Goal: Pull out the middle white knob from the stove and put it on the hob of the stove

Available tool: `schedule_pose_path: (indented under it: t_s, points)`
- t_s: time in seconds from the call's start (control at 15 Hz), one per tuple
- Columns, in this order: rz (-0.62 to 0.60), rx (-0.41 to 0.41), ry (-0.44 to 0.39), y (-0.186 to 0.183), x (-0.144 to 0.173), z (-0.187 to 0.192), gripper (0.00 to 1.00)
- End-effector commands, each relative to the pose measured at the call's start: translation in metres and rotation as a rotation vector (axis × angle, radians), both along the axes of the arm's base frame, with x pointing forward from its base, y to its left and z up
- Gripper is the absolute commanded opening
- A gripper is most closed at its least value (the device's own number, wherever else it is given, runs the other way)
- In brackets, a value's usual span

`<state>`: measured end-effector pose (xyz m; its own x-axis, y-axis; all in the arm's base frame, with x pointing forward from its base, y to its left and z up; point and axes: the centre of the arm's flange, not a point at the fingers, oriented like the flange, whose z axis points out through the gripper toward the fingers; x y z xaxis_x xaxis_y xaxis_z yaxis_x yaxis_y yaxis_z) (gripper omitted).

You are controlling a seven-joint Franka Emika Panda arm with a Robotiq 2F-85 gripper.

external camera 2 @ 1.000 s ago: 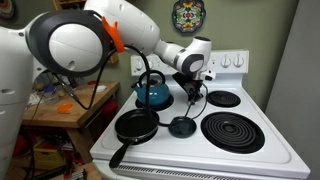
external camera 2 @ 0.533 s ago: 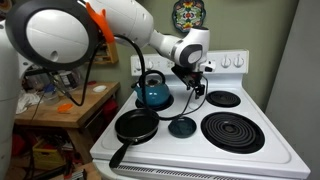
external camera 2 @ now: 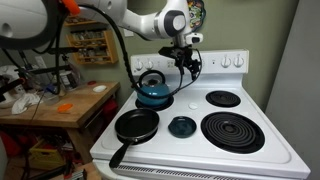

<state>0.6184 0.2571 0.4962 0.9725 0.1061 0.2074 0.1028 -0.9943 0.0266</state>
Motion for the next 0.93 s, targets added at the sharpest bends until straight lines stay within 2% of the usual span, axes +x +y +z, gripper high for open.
schedule_pose_path:
  t_s: [0.0, 0.33, 0.6, 0.67, 0.87]
  points:
    - [-0.019, -0.154, -0.035, 0.007, -0.041, 0.049, 1.00]
    - [-0.049, -0.278, -0.142, 0.010, -0.054, 0.095, 1.00]
    - [-0.070, -0.288, -0.217, 0.011, -0.048, 0.110, 1.00]
    - [-0.045, -0.275, -0.196, 0.009, -0.050, 0.108, 1.00]
    - [-0.052, -0.275, -0.208, 0.009, -0.049, 0.112, 1.00]
